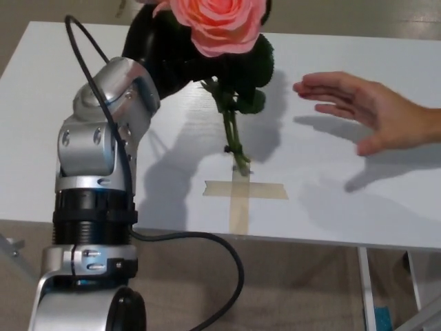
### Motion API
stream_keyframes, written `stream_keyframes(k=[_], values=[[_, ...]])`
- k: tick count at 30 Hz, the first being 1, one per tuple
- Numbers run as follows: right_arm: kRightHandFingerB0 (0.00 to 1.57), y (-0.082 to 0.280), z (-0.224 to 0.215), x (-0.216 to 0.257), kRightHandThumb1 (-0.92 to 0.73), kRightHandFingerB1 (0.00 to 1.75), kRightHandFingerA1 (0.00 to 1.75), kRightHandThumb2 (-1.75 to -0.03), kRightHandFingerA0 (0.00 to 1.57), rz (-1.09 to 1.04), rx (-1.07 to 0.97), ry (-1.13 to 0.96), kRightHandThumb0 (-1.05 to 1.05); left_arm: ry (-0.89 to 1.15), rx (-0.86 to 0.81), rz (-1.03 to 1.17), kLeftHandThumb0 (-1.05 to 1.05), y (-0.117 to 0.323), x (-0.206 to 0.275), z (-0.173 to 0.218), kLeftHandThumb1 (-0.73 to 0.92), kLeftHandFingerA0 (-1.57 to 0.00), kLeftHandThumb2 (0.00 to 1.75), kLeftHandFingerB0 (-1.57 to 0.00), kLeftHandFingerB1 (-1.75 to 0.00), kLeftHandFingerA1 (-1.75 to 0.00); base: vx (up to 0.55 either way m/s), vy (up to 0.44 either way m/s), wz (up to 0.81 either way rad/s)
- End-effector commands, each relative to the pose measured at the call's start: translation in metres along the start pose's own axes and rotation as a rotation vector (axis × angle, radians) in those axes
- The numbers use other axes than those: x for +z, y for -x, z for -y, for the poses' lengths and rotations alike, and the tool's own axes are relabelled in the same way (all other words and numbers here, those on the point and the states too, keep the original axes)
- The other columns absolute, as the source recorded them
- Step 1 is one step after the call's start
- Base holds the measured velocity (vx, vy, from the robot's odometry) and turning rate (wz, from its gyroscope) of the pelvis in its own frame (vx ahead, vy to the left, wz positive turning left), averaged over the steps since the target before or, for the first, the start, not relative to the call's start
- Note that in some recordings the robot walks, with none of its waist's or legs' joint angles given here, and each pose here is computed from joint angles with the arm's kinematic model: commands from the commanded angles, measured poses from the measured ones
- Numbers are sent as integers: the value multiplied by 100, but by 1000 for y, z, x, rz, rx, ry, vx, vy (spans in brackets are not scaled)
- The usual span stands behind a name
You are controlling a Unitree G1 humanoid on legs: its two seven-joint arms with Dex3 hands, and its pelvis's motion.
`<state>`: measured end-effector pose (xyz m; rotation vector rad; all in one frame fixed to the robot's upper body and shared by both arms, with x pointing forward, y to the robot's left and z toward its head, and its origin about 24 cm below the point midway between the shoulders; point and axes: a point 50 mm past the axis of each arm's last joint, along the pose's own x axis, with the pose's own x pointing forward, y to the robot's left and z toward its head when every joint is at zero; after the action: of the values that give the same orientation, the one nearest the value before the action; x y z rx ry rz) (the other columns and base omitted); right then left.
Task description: Use the left hand to pick up the rose and passes it to a human.
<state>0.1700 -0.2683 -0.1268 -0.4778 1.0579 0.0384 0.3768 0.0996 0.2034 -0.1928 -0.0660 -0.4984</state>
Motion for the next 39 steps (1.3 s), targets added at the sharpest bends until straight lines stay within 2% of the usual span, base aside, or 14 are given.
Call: stream_keyframes(k=[1, 5, 6, 19, 27, 29, 39], values=[[57, 0, -5, -6, -64, 42, 46, -59, 66, -31, 27, 1, -41, 68, -80, -36, -16, -2, -2, 13, 82, -96, 64, -85, -87, -140, 0, 0, 0], [57, 0, -5, -6, -64, 42, 46, -59, 66, -31, 27, 1, -41, 69, -80, -39, -16, -2, -2, 13, 82, -96, 64, -85, -87, -140, 0, 0, 0], [56, 0, -6, -6, -64, 41, 46, -59, 66, -32, 30, 8, -41, 50, -91, -38, -15, -1, -4, 11, 83, -96, 64, -85, -93, -142, 0, 0, 0], [56, 1, -5, -8, -64, 41, 46, -60, 66, -35, 33, 20, -42, 41, -108, -39, -15, -1, -5, 12, 82, -94, 67, -85, -93, -144, 0, 0, 0], [56, 0, -5, -5, -64, 41, 46, -60, 66, -31, 35, 17, -42, 48, -159, -40, -13, -15, -6, 39, 83, -95, 66, -83, -96, -144, 0, 0, 0], [56, 0, -1, 1, -65, 41, 46, -60, 66, -19, 27, 3, -42, 50, -190, -41, -14, -27, -7, 56, 84, -93, 65, -79, -101, -145, 0, 0, 0], [55, -1, 1, 3, -65, 41, 46, -60, 66, -15, 34, -23, -42, 38, -257, -80, -14, -46, -13, 90, 84, -92, 65, -78, -100, -145, 0, 0, 0]])
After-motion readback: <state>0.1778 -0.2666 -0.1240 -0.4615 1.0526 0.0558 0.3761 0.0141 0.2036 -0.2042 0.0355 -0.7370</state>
